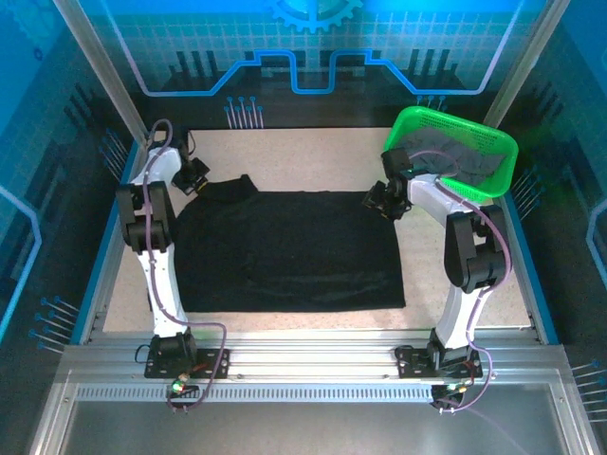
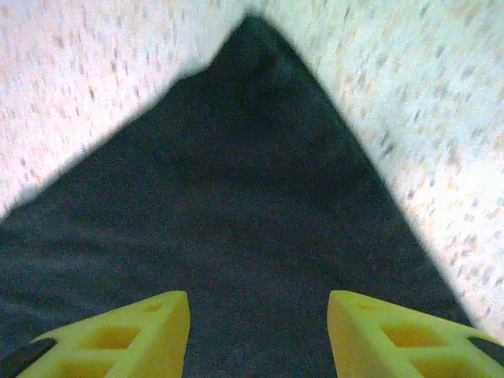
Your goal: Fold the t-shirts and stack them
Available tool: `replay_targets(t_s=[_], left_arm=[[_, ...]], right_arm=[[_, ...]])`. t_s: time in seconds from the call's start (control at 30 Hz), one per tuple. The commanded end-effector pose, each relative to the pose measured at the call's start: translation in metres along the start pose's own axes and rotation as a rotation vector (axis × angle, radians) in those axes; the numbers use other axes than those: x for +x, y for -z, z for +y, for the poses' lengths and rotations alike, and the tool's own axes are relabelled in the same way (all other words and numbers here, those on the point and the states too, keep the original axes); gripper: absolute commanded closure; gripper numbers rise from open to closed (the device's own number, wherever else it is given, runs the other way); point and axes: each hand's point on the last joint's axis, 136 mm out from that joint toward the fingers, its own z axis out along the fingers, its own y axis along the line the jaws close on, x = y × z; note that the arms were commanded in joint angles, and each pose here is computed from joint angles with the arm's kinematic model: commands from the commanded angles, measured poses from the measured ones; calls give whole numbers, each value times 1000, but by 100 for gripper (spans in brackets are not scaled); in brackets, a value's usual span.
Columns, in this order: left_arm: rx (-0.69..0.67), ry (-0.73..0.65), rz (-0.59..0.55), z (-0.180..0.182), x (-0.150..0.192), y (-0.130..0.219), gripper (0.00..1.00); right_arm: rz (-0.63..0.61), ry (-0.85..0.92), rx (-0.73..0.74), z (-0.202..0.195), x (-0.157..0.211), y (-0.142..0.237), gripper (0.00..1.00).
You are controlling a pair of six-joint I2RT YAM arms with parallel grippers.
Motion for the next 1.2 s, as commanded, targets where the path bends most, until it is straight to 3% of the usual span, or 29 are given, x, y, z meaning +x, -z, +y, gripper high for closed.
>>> replay_targets(t_s=[0.0,0.27,0.67,0.97,1.17], left_arm=[[161,-16,-109,-52,-19,60,100],[257,-33,-108,-71,-10,93,100],[349,-56,-30,-78,25,105,100],[358,-58,-19,-77,33,112,100],[361,-62,-21,-78,34,117,100]], right_arm=[[-138,-49,45,3,-48,-9,49],[-74,44,190,-6,-56,-41,51],[-39,168,191,3,-67,-73,53],[-18,166,241,-11,-70,-82,63],[-51,243,228,-1,-85,-76,57]])
